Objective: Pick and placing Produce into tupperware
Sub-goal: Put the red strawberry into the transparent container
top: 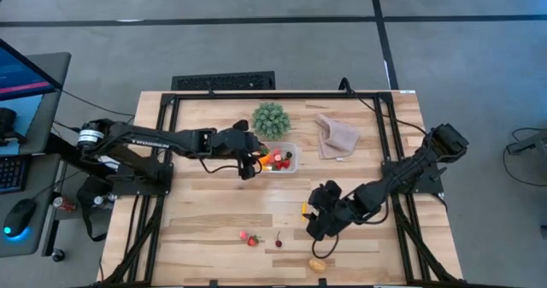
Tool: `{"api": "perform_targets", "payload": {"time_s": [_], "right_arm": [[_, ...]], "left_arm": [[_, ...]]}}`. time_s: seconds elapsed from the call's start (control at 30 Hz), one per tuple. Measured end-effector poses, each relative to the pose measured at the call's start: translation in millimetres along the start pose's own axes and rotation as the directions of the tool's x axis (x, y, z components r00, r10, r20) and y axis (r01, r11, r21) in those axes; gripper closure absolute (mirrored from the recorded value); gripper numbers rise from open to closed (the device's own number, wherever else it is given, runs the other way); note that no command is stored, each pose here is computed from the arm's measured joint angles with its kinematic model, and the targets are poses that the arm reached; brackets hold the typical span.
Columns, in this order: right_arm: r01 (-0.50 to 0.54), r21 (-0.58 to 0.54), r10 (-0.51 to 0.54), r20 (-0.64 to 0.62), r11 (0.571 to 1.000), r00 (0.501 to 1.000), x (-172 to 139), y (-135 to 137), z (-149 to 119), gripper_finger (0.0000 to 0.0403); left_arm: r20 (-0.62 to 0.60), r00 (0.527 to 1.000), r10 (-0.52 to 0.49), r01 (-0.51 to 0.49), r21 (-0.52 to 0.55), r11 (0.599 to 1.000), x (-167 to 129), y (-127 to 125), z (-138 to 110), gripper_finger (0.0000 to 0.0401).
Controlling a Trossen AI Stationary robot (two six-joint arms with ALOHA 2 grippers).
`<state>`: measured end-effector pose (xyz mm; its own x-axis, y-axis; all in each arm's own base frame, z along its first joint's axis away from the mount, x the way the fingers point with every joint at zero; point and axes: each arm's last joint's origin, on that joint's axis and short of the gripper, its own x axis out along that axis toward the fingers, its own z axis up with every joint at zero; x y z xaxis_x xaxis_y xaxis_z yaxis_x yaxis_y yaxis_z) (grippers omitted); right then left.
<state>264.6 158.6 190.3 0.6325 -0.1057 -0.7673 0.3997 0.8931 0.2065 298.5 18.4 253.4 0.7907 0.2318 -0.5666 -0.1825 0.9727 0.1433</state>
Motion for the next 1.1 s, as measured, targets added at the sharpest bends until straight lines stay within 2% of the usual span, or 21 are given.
{"api": "perform_targets", "payload": {"time_s": [0.27,0.63,0.83,1.1], "right_arm": [[0.005,0.025,-0.005,-0.011,1.0,1.0,-1.5,0.8,-3.6,0.0194],[0.006,0.03,-0.006,-0.017,1.0,1.0,-2.6,1.5,-5.7,0.0194],[0.008,0.031,-0.007,-0.02,0.999,1.0,-2.7,1.3,-6.2,0.0194],[0.011,0.03,-0.01,-0.021,1.0,1.0,-2.6,1.0,-6.1,0.0194]], "left_arm": [[0.0,0.999,-0.036,0.036,-0.003,0.999,29.1,-5.4,-6.2,0.0253],[-0.076,0.997,-0.033,0.031,-0.031,0.999,70.6,-12.7,-28.2,0.0253],[-0.098,0.995,-0.008,-0.004,-0.115,0.993,76.8,-3.1,-32.7,0.0253],[-0.103,0.994,-0.017,0.002,-0.138,0.99,78.1,4.9,-33.6,0.0253]]}}
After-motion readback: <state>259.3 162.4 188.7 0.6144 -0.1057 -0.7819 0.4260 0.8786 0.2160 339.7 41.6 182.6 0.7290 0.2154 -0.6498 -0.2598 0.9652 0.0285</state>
